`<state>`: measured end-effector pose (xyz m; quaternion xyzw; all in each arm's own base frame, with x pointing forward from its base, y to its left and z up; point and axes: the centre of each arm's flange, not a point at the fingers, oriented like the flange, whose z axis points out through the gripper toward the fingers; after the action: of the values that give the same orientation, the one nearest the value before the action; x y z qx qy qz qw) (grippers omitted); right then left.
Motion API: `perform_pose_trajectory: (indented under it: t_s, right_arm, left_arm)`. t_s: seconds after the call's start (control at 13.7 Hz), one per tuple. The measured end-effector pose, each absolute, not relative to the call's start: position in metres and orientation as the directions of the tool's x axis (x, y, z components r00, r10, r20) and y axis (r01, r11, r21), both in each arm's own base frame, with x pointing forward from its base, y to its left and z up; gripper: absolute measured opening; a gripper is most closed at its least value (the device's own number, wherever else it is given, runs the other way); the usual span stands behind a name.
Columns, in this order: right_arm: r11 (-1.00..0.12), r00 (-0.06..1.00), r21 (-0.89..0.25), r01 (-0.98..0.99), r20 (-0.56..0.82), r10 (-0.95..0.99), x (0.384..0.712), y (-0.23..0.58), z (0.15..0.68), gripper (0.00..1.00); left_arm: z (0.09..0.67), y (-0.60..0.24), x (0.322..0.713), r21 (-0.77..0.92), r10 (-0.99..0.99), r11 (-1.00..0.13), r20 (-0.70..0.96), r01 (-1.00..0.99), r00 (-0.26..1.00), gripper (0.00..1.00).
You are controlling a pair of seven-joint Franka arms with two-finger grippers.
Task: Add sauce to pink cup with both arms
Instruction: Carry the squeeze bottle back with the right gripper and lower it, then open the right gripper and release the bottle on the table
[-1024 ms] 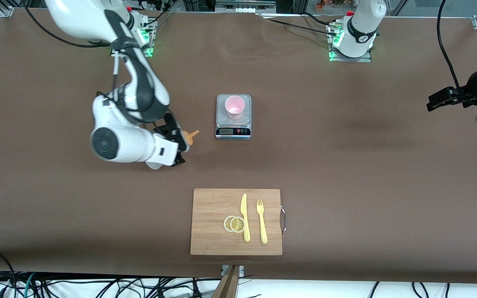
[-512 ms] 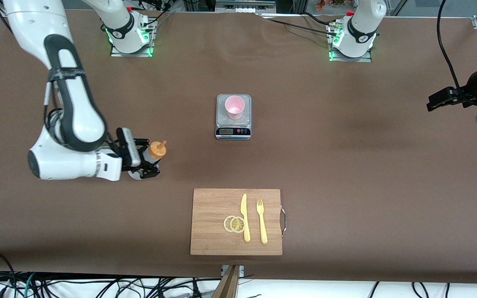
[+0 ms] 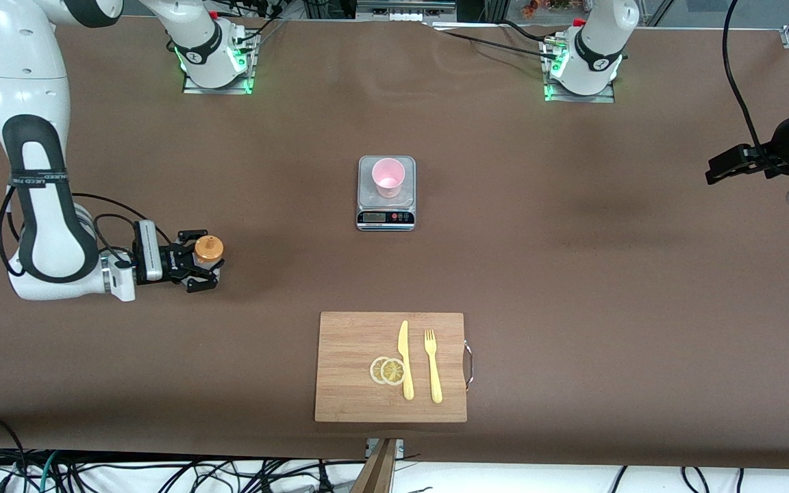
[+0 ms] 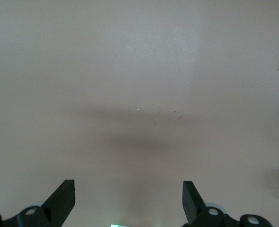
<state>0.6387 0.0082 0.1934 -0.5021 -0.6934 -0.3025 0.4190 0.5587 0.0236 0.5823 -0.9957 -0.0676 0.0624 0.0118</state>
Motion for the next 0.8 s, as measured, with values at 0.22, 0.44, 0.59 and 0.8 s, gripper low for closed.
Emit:
perform_pose_trajectory:
  t_s: [0.22, 0.44, 0.59, 0.8]
  right_arm:
    - [0.285, -0.096, -0.017, 0.958, 0.920, 0.380, 0.624, -0.002, 0.183, 0.22]
    - [0.268, -0.057, -0.031, 0.963, 0.949, 0.311, 0.611, -0.013, 0.177, 0.22]
    - [0.253, -0.033, -0.041, 0.967, 0.959, 0.282, 0.603, -0.021, 0.172, 0.22]
    - [0.240, -0.008, -0.055, 0.969, 0.967, 0.253, 0.590, -0.030, 0.161, 0.22]
  left_arm:
    - [0.582, 0.024, 0.559, -0.032, 0.136, -0.991, -0.123, 0.133, 0.983, 1.00]
    - [0.582, 0.024, 0.559, -0.032, 0.136, -0.991, -0.123, 0.133, 0.983, 1.00]
    - [0.582, 0.024, 0.559, -0.032, 0.136, -0.991, -0.123, 0.133, 0.983, 1.00]
    - [0.582, 0.024, 0.559, -0.032, 0.136, -0.991, -0.123, 0.133, 0.983, 1.00]
